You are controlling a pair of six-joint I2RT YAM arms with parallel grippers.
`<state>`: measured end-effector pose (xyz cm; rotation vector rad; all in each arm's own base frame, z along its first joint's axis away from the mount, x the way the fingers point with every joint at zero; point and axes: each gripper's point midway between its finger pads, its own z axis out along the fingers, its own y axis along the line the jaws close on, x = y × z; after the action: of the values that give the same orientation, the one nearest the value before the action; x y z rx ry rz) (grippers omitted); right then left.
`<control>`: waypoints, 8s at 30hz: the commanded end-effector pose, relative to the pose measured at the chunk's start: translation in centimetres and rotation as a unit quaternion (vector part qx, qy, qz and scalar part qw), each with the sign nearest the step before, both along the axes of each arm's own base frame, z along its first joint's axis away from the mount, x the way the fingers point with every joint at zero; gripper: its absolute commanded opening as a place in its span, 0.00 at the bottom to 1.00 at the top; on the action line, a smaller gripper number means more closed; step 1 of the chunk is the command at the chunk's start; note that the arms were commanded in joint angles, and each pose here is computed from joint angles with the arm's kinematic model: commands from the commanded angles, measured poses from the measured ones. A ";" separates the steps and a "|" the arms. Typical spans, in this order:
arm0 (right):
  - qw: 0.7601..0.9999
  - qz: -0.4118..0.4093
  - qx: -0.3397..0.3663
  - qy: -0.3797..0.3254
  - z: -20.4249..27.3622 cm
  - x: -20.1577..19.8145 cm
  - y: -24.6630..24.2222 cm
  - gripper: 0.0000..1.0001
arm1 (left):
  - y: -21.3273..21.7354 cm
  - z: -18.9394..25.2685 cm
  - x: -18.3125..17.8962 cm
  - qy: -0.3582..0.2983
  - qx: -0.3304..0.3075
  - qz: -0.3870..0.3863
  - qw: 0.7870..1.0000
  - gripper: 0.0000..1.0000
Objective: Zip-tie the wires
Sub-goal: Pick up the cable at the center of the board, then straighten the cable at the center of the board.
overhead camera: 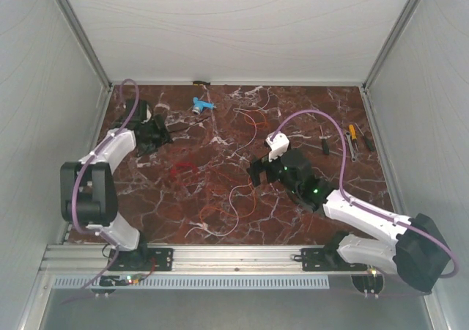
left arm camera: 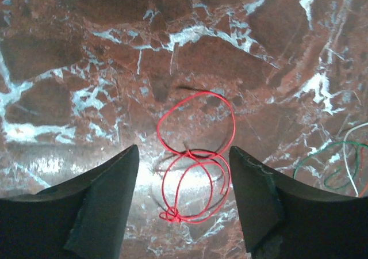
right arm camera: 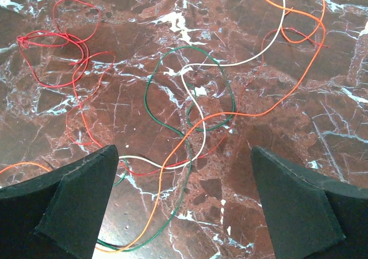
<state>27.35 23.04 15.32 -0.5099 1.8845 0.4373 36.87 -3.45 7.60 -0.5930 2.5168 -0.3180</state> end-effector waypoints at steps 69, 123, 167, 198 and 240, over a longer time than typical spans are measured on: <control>0.995 0.059 0.065 -0.052 7.7 -0.4 2.7 0.98 | -1.3 16.0 2.5 -0.282 0.138 -0.031 0.949 0.00; 0.964 0.153 0.197 -0.089 28.3 -3.7 13.8 0.00 | -16.2 31.5 -10.8 -0.535 -0.075 -0.328 0.775 0.00; 0.940 0.161 0.244 -0.174 38.6 -6.8 8.7 0.00 | -19.5 26.0 -11.5 -0.482 -0.185 -0.363 0.775 0.00; 0.901 0.042 0.251 -0.351 51.5 -8.3 -2.9 0.00 | -5.2 9.2 -8.0 -0.209 0.050 0.014 0.977 0.00; 0.990 -0.125 0.071 -0.004 21.6 6.1 -4.7 0.00 | -17.2 12.8 -24.0 -0.101 -0.238 -0.298 0.919 0.00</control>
<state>32.68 17.53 39.27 -0.1763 1.7976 0.3346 14.52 -19.71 21.18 0.1357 2.3090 -1.0811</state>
